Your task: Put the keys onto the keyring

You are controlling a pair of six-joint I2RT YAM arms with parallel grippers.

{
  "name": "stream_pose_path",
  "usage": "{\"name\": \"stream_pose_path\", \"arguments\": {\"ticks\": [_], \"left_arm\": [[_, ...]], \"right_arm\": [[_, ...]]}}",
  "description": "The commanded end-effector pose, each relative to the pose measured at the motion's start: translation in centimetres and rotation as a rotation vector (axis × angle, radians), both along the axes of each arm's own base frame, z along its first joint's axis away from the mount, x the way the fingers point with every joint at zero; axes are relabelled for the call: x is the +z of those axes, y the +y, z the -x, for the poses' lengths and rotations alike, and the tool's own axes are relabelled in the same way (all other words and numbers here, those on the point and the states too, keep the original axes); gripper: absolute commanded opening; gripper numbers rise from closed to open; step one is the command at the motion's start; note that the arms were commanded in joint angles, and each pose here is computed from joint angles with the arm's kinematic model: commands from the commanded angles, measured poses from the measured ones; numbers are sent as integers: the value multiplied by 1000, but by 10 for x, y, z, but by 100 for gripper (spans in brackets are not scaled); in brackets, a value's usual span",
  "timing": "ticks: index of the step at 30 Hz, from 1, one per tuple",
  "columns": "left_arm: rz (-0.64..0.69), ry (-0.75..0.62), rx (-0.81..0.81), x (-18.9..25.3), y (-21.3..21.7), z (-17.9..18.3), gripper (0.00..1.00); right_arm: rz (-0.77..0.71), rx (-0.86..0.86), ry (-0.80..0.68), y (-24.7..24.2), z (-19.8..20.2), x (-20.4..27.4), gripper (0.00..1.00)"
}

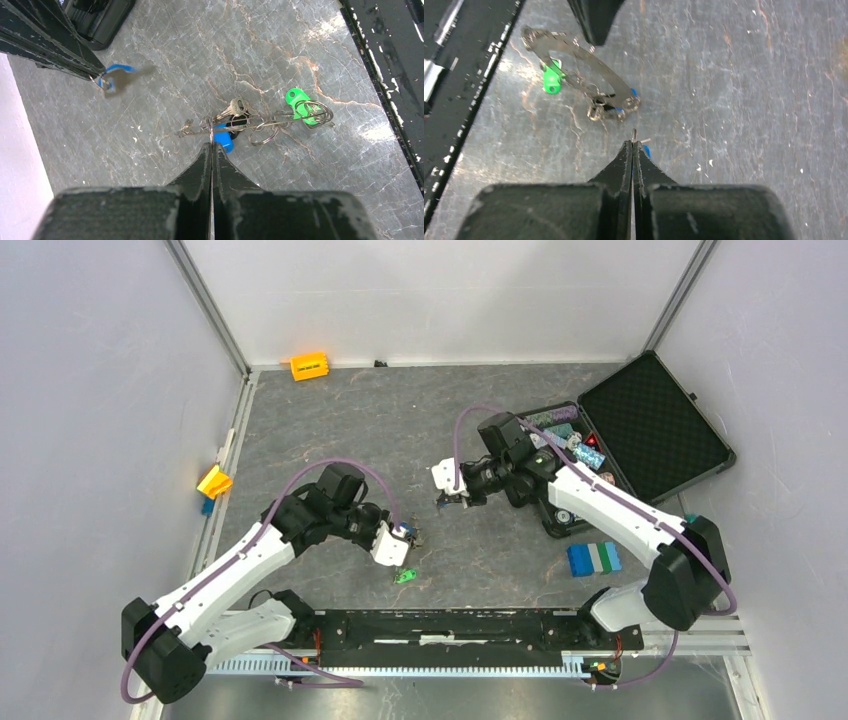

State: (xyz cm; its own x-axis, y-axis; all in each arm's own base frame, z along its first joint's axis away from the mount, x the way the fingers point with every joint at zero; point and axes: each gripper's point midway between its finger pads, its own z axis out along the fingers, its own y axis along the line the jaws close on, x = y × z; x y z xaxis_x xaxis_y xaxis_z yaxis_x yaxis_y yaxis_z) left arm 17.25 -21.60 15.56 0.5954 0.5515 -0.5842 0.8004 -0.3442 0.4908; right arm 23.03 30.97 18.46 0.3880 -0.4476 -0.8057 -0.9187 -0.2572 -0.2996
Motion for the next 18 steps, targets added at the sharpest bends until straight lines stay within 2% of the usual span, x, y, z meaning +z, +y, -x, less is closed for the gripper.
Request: {"name": "stream_pose_path", "arguments": {"ticks": [1, 18], "left_arm": [[102, 3, -20, 30, -16, -1, 2], [153, 0, -134, 33, -20, 19, 2]], "right_arm": [[-58, 21, -22, 13, 15, 20, 0], [-56, 139, -9, 37, 61, 10, 0]]}}
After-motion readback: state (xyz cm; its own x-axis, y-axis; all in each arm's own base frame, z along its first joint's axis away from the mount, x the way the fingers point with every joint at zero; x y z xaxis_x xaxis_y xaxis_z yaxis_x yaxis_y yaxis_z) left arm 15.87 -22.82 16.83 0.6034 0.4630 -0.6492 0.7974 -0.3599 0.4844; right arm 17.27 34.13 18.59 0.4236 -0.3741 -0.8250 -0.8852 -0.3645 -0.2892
